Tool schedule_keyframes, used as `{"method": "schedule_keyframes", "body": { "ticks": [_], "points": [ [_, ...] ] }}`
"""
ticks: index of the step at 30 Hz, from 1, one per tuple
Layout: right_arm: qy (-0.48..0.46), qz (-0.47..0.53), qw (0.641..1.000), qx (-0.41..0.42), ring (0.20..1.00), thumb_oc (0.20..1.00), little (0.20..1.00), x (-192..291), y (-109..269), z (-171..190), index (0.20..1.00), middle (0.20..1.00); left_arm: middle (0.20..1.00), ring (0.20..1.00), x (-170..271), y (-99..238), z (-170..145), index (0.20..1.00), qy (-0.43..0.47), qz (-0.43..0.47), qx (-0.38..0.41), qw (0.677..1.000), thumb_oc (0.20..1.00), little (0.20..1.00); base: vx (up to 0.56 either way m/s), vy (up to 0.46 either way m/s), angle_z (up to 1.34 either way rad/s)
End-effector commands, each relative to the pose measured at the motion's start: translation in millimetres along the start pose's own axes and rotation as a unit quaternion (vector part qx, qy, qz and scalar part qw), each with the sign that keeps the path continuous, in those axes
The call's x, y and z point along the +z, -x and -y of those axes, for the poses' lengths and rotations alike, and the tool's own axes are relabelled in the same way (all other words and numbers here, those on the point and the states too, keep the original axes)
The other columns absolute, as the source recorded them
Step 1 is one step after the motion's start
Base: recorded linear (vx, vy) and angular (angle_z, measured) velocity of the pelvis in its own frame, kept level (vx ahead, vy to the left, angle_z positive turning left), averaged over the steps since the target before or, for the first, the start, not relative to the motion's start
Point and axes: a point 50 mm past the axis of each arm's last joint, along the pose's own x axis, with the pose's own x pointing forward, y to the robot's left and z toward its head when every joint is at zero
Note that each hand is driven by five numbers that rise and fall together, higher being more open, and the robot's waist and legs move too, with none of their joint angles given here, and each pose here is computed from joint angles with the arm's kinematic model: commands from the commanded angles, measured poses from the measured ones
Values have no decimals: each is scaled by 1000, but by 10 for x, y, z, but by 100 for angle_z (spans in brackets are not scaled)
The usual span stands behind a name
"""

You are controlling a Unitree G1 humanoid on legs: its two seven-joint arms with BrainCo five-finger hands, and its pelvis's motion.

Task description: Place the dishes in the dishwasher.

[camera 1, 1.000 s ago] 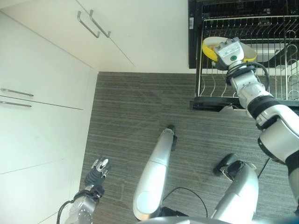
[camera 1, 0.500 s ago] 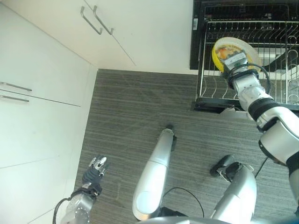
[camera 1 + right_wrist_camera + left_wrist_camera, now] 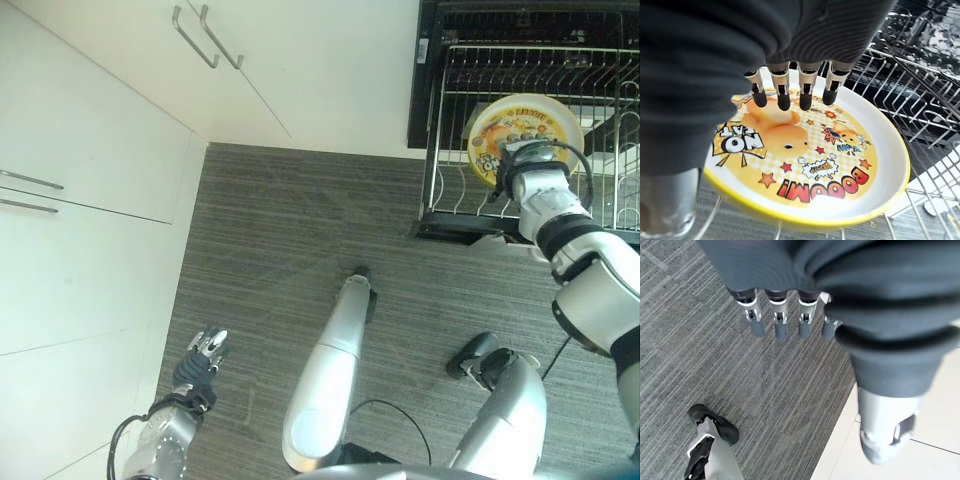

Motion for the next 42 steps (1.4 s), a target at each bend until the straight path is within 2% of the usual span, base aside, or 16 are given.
{"method": "schedule_keyframes", "body": {
  "ticks": [1, 5, 10, 13, 15, 16, 19, 23, 27, 30, 31, 34, 35, 39, 40, 42],
  "points": [
    [-212, -61, 975, -36, 1000, 1000, 1000, -252, 9, -23, 1000, 1000, 1000, 1000, 205, 30, -157, 1000, -25, 24, 24, 999, 1000, 1000, -20, 39, 1],
    [-330, -67, 941, -45, 1000, 1000, 1000, -317, 16, -3, 1000, 1000, 1000, 1000, 175, 52, -155, 1000, -23, 26, 28, 999, 1000, 1000, 6, 36, -1],
    [-541, -47, 833, -108, 1000, 1000, 1000, -434, 157, 170, 1000, 1000, 1000, 1000, 251, 148, -239, 1000, -31, 45, 59, 997, 1000, 1000, 45, -81, -4],
    [-584, -9, 799, -143, 1000, 1000, 1000, -460, 329, 202, 1000, 1000, 1000, 1000, 264, 167, -203, 1000, -32, 52, 73, 995, 1000, 1000, 32, -56, -11],
    [-584, 0, 799, -144, 1000, 1000, 1000, -474, 391, 200, 1000, 1000, 1000, 1000, 264, 171, -195, 1000, -30, 54, 78, 995, 1000, 1000, 14, -17, -14],
    [-611, 14, 776, -154, 1000, 1000, 1000, -489, 581, 68, 1000, 1000, 1000, 1000, 255, 166, -147, 1000, -27, 61, 94, 993, 1000, 1000, -65, -3, -15],
    [-647, 52, 746, -152, 1000, 1000, 1000, -450, 785, -40, 1000, 1000, 1000, 1000, 269, 134, -67, 1000, -29, 76, 105, 991, 1000, 1000, -19, -10, -15],
    [-637, 80, 755, -130, 1000, 1000, 1000, -477, 952, -121, 1000, 1000, 1000, 1000, 213, 117, -11, 1000, -20, 78, 116, 990, 1000, 1000, -5, 104, -22],
    [-668, 109, 732, -82, 1000, 1000, 1000, -520, 1136, -338, 1000, 1000, 1000, 1000, 145, 94, -14, 1000, -34, 81, 139, 986, 1000, 1000, 66, 104, -10],
    [-678, 129, 717, -95, 1000, 1000, 1000, -584, 1297, -421, 1000, 1000, 1000, 1000, 52, 83, -53, 1000, -48, 72, 143, 986, 1000, 1000, 71, 113, -16],
    [-683, 145, 705, -128, 1000, 1000, 1000, -629, 1407, -415, 1000, 1000, 1000, 1000, -35, 99, -82, 1000, -66, 58, 144, 986, 1000, 1000, 6, 103, -30],
    [-655, 177, 720, -147, 1000, 1000, 1000, -620, 1472, -336, 1000, 1000, 1000, 1000, -94, 147, -195, 1000, -77, 50, 165, 982, 1000, 1000, -36, 48, -71],
    [-677, 171, 703, -134, 1000, 1000, 1000, -654, 1489, -400, 1000, 1000, 1000, 1000, -145, 187, -325, 1000, -66, 39, 196, 978, 1000, 1000, -7, -107, -110],
    [-714, 139, 670, -150, 1000, 1000, 1000, -693, 1479, -516, 1000, 1000, 1000, 1000, -282, 231, -397, 1000, -41, 15, 236, 971, 1000, 1000, 10, -230, -59],
    [-702, 129, 680, -168, 200, 200, 200, -714, 1507, -538, 200, 200, 1000, 1000, -392, 256, -378, 1000, -32, -1, 242, 970, 1000, 1000, 19, -91, -28],
    [-674, 136, 706, -171, 200, 200, 200, -692, 1491, -486, 200, 200, 1000, 1000, -544, 288, -326, 1000, -20, -19, 243, 970, 1000, 1000, 18, -30, -5]
  ]
}}
